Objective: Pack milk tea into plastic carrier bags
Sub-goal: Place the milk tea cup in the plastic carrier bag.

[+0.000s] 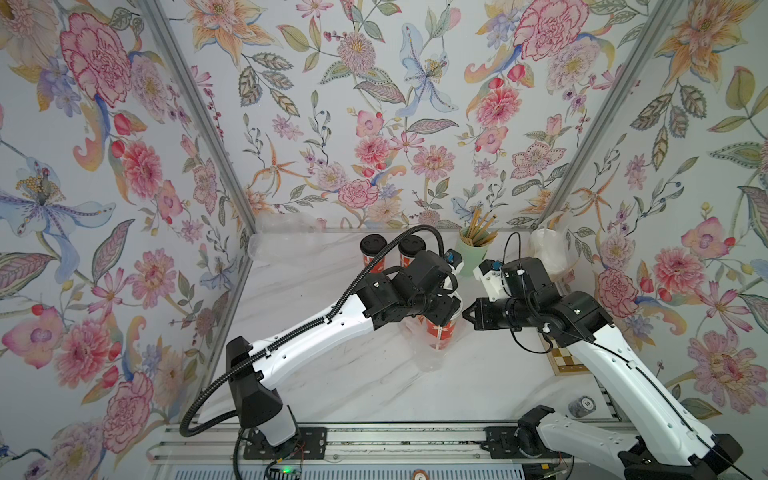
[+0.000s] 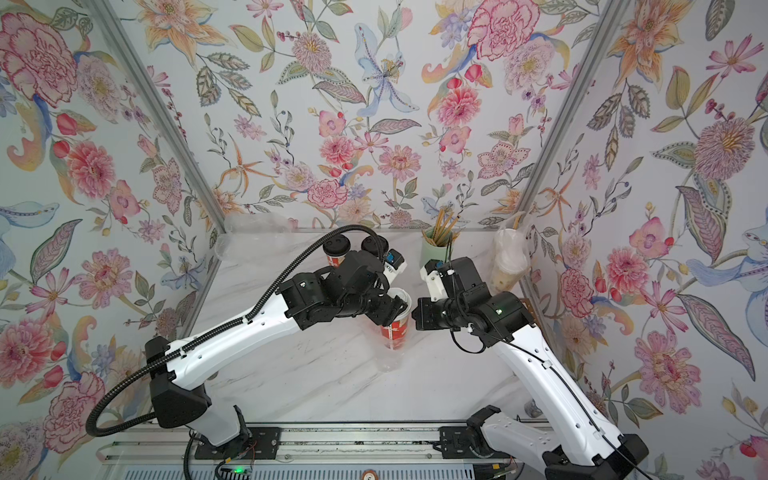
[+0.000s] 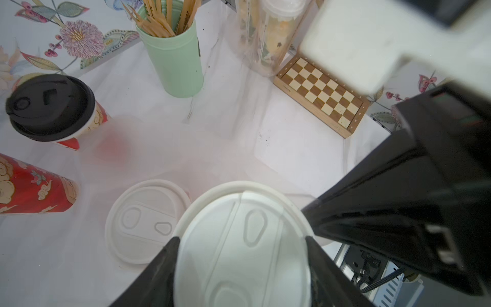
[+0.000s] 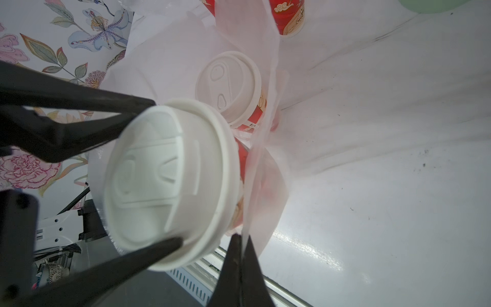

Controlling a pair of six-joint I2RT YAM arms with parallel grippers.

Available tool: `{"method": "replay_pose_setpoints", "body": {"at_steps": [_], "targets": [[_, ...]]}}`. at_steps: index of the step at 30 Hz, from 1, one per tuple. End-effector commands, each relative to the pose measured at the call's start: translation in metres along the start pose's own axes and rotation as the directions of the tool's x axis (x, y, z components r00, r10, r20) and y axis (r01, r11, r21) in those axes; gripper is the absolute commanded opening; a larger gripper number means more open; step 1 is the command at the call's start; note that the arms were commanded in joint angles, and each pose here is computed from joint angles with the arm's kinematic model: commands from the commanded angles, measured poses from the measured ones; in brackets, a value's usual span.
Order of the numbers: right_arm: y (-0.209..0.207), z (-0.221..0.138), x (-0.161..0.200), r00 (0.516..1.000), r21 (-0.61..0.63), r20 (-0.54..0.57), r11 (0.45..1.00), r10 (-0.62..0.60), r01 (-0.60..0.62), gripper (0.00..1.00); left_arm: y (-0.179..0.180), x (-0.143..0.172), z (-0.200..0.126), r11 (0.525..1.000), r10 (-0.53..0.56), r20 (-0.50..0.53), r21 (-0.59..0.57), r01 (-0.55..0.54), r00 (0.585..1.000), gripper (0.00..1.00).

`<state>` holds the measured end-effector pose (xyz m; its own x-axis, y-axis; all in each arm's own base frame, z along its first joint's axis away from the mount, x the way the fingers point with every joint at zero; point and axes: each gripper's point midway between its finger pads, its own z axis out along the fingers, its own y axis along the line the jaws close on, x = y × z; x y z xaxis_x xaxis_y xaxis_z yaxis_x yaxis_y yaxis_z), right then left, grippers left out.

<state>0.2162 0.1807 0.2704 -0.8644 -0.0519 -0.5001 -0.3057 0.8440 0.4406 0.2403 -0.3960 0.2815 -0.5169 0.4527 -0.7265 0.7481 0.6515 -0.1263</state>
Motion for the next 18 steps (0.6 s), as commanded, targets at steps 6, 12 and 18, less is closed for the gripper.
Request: {"method": "replay_pose_setpoints", "body": {"at_steps": [6, 12, 18], "targets": [[0.005, -0.003, -0.011, 1.000, -0.004, 0.026, 1.000, 0.002, -0.002, 0.00, -0.022, 0.013, 0.011, 0.993, 0.082, 0.093, 0.078, -0.090, 0.992, 0.45], [0.005, -0.001, -0.012, 1.000, -0.001, 0.023, 1.000, 0.004, -0.004, 0.00, -0.019, 0.037, 0.029, 0.988, 0.137, 0.033, 0.073, -0.139, 0.990, 0.47], [0.004, 0.000, -0.013, 1.000, 0.003, 0.022, 1.000, 0.006, -0.006, 0.00, -0.015, 0.061, 0.044, 0.984, 0.164, -0.037, 0.074, -0.161, 0.986, 0.51]]}}
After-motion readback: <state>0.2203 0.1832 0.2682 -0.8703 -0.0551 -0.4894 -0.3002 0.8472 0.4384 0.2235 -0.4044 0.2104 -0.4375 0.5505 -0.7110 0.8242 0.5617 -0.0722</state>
